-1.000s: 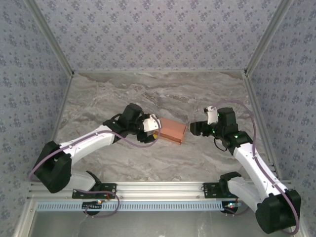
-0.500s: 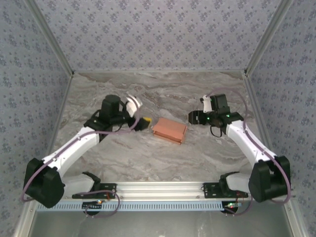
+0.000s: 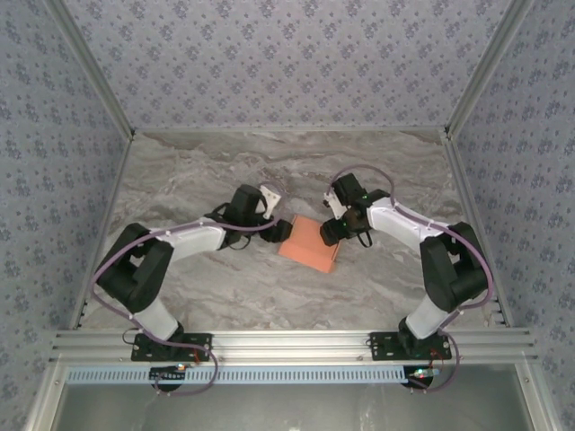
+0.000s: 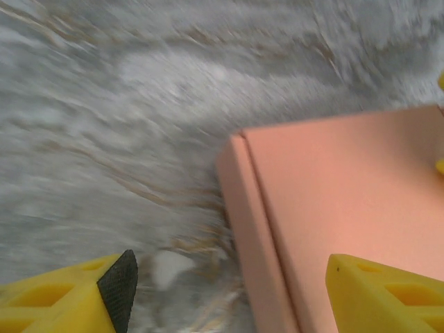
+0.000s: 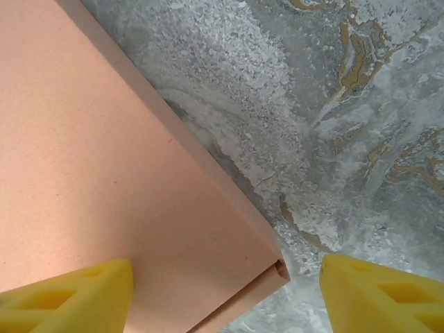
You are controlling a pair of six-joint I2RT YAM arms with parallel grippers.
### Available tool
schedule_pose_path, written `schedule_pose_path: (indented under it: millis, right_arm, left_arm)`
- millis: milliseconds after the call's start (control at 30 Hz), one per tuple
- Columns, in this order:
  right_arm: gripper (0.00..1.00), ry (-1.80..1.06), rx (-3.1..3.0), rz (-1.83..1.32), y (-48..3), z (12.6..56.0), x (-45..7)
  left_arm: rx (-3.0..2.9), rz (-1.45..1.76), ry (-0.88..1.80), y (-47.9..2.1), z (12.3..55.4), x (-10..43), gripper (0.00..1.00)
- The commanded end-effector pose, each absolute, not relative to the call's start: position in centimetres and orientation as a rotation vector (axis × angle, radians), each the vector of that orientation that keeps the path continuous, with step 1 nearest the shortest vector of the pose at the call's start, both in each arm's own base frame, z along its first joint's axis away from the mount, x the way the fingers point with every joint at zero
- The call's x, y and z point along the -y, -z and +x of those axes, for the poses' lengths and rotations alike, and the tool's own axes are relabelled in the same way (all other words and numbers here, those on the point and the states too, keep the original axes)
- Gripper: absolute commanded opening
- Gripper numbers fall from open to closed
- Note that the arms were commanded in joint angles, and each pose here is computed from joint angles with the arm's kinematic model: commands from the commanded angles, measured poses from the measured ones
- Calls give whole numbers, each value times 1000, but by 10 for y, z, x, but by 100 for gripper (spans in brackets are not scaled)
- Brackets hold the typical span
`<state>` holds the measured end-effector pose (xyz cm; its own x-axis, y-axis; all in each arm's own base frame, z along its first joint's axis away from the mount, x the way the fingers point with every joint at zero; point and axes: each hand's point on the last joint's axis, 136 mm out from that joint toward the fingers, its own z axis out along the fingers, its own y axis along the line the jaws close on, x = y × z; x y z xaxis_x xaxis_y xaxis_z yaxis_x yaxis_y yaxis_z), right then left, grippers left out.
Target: Fold the paper box
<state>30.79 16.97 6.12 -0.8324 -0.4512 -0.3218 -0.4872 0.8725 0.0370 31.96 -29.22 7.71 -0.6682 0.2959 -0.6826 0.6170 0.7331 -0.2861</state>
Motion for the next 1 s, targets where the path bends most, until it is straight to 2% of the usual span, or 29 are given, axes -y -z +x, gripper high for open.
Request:
schedule_pose_path:
  millis: [0, 167, 333, 533, 667, 767, 967]
  right_arm:
    - [74, -57, -2729, -839, -57, 297, -159]
    - [75, -98, -2636, -884, -79, 296, -161]
    - [75, -120, -2527, -747, -115, 311, -150]
    - [76, -420, -2487, -457, -138, 308, -137]
    - [76, -705, -2546, -97, -128, 304, -125]
    - [75, -911, -2598, 53, -113, 292, -133]
    - [79, -1182, -2612, 338, -89, 284, -143]
  left_arm:
    - [-2278, 624, 685, -82, 326, 298, 73]
    - [-2329, 644, 649, -58, 317, 293, 67]
    - [-2371, 622, 643, -40, 317, 291, 54]
    - [-2393, 600, 711, -34, 313, 297, 49]
    - [-2414, 573, 760, -28, 310, 298, 45]
    - [-2442, 498, 799, -21, 312, 293, 42]
    - [-2440, 356, 905, -18, 319, 280, 40]
